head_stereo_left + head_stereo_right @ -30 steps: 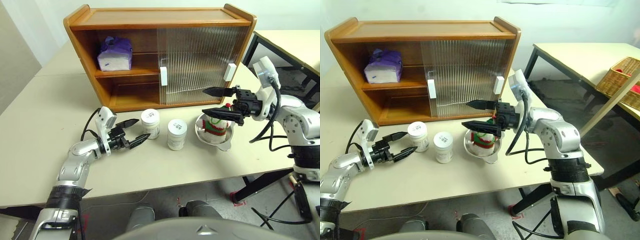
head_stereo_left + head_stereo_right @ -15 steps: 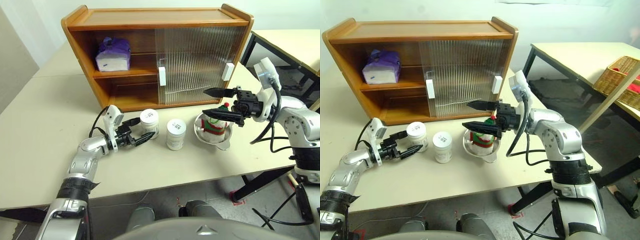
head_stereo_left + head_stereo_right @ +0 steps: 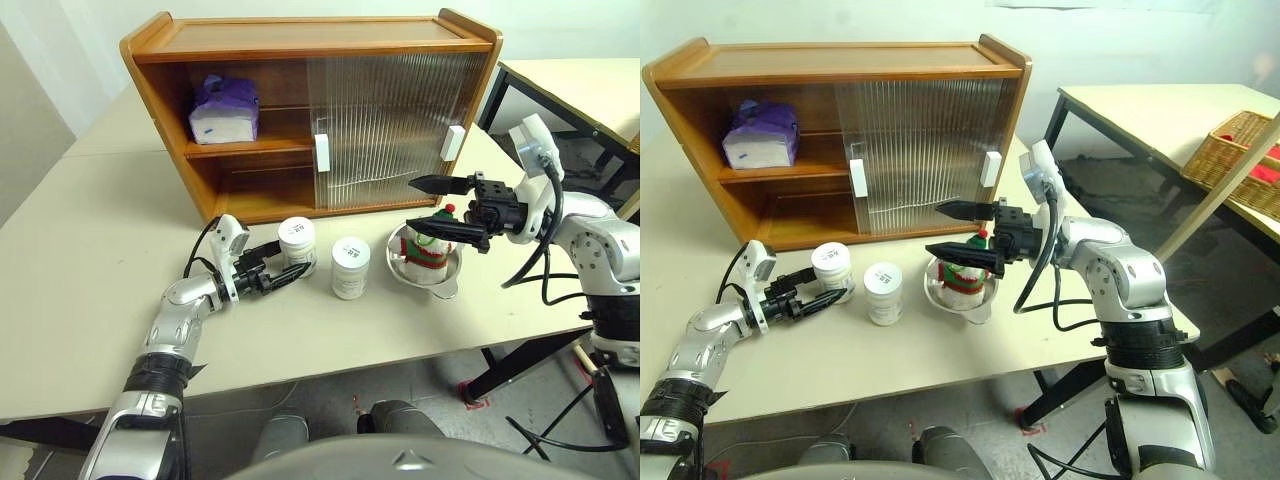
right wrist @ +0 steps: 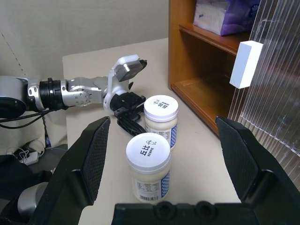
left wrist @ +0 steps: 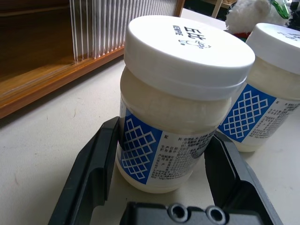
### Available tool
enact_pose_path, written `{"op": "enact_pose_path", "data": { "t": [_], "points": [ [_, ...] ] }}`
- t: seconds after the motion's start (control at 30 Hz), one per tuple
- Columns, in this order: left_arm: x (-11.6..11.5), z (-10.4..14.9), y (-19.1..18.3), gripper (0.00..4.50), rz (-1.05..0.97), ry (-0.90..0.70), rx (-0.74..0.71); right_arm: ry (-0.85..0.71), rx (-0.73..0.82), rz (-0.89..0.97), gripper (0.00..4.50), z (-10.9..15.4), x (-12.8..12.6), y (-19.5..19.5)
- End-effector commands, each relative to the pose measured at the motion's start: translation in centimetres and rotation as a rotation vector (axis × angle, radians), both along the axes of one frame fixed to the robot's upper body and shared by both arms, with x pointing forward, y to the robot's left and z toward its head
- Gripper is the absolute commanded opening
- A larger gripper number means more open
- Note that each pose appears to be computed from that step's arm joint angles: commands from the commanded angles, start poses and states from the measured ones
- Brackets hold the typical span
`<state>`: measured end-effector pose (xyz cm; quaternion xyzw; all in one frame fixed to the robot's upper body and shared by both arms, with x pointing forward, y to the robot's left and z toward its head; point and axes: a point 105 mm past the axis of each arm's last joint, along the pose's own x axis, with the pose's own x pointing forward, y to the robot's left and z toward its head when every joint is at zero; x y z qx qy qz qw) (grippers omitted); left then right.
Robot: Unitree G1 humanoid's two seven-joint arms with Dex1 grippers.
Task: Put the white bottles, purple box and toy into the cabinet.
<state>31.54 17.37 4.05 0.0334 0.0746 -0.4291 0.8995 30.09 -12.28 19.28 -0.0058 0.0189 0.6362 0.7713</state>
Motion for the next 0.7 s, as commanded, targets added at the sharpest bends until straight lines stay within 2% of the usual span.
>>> {"op": "enact_pose_path", "data": {
  "t": [0.03, 0.3, 0.7],
  "points": [
    [0.4, -0.6, 0.5, 3.05, 0.054, 0.009, 0.006, -0.013, 0.006, -0.001, 4.50, 0.4, -0.1, -0.1],
    [1.9, 1.5, 1.5, 3.05, 0.191, -0.060, -0.064, -0.008, 0.011, 0.004, 4.50, 0.1, -0.1, 0.1],
    [4.8, 3.5, 3.5, 3.05, 0.393, -0.105, -0.094, -0.006, 0.015, 0.007, 4.50, 0.1, 0.0, 0.3]
  ]
}}
